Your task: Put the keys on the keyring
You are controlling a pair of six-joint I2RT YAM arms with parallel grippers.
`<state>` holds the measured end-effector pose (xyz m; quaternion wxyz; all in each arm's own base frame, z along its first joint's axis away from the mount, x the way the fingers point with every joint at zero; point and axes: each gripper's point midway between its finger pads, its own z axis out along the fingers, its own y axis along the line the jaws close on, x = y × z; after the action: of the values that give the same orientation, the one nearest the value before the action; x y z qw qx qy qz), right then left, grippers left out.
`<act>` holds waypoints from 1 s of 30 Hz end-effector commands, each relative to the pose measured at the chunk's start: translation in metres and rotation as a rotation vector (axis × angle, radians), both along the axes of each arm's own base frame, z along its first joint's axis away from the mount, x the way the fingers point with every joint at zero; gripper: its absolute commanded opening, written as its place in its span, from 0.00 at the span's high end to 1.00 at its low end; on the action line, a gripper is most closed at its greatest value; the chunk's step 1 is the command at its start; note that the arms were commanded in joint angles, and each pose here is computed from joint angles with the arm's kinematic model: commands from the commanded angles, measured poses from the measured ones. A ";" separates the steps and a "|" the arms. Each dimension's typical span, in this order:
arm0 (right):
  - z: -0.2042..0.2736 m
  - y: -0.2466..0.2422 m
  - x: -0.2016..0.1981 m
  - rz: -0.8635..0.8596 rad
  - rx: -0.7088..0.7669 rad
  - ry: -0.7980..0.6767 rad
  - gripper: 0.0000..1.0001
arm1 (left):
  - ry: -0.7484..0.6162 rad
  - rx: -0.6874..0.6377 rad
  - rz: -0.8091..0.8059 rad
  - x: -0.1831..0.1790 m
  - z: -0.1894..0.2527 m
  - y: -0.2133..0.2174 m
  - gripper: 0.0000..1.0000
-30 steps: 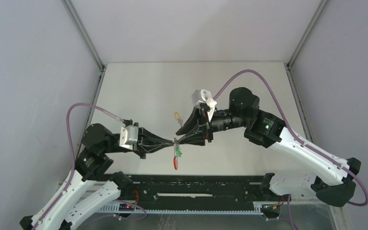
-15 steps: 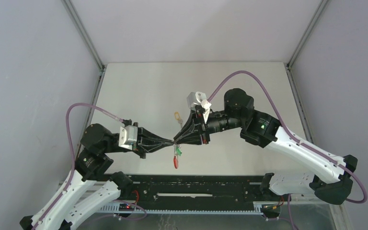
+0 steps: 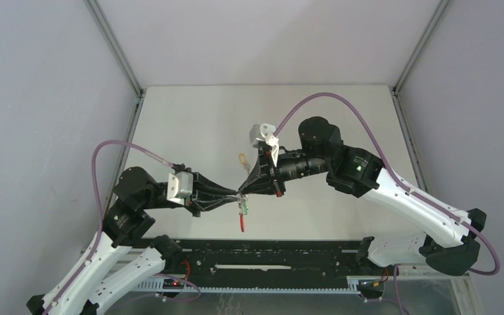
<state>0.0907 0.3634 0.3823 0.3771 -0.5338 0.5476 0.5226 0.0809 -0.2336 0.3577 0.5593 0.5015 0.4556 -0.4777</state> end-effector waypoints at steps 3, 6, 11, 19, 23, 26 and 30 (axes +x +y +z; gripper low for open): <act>-0.009 -0.010 0.003 -0.055 -0.118 -0.026 1.00 | -0.113 0.062 0.029 0.002 0.006 0.007 0.79; -0.014 -0.011 0.002 -0.057 -0.166 -0.036 1.00 | -0.119 0.102 0.027 0.004 0.000 0.007 0.81; -0.015 -0.008 0.001 -0.058 -0.219 -0.050 1.00 | -0.113 0.147 0.005 0.005 -0.008 0.006 0.86; -0.018 -0.004 -0.001 -0.042 -0.281 -0.068 1.00 | -0.126 0.190 -0.026 0.002 -0.014 0.007 0.75; -0.020 -0.002 -0.003 -0.030 -0.305 -0.070 1.00 | -0.133 0.188 -0.044 -0.001 -0.014 0.006 0.75; -0.021 -0.001 -0.004 -0.024 -0.321 -0.073 1.00 | -0.134 0.188 -0.047 -0.001 -0.014 0.006 0.75; -0.022 0.002 -0.004 -0.017 -0.330 -0.073 1.00 | -0.135 0.195 -0.056 -0.002 -0.016 0.006 0.75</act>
<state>0.0888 0.3640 0.3450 0.2923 -0.5940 0.6331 0.4011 0.0863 -0.2285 0.3192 0.5069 0.5835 0.4822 -0.4124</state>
